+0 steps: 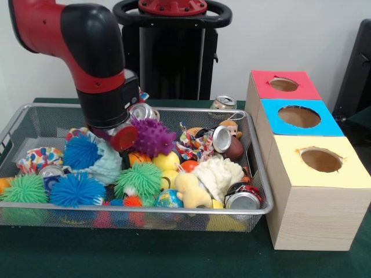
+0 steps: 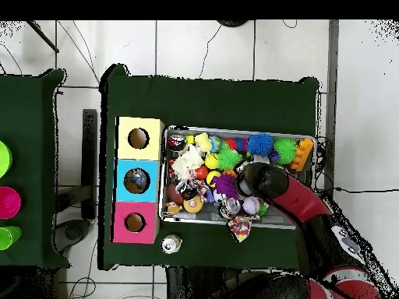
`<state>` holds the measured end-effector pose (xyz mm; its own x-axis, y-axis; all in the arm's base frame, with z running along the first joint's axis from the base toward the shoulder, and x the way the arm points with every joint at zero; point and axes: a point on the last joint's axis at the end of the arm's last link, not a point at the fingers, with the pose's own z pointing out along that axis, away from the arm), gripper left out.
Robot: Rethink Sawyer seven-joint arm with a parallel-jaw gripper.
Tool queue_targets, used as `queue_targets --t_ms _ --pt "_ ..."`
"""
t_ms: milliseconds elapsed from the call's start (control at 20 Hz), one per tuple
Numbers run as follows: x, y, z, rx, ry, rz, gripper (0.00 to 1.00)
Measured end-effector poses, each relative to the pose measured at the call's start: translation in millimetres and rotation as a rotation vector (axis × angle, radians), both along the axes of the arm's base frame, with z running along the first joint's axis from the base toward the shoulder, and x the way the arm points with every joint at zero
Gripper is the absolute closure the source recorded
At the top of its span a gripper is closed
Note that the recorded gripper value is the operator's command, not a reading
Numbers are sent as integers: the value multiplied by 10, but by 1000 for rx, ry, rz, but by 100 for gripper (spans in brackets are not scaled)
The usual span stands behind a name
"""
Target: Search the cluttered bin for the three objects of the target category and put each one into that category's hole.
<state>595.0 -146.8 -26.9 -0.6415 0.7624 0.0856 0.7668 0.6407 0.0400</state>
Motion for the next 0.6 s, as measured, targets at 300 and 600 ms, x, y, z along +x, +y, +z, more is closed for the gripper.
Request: queue_targets --t_ms 300,600 --pt "26 98 12 -2 -9 -32 0" --pt "36 160 47 6 -10 -64 0"
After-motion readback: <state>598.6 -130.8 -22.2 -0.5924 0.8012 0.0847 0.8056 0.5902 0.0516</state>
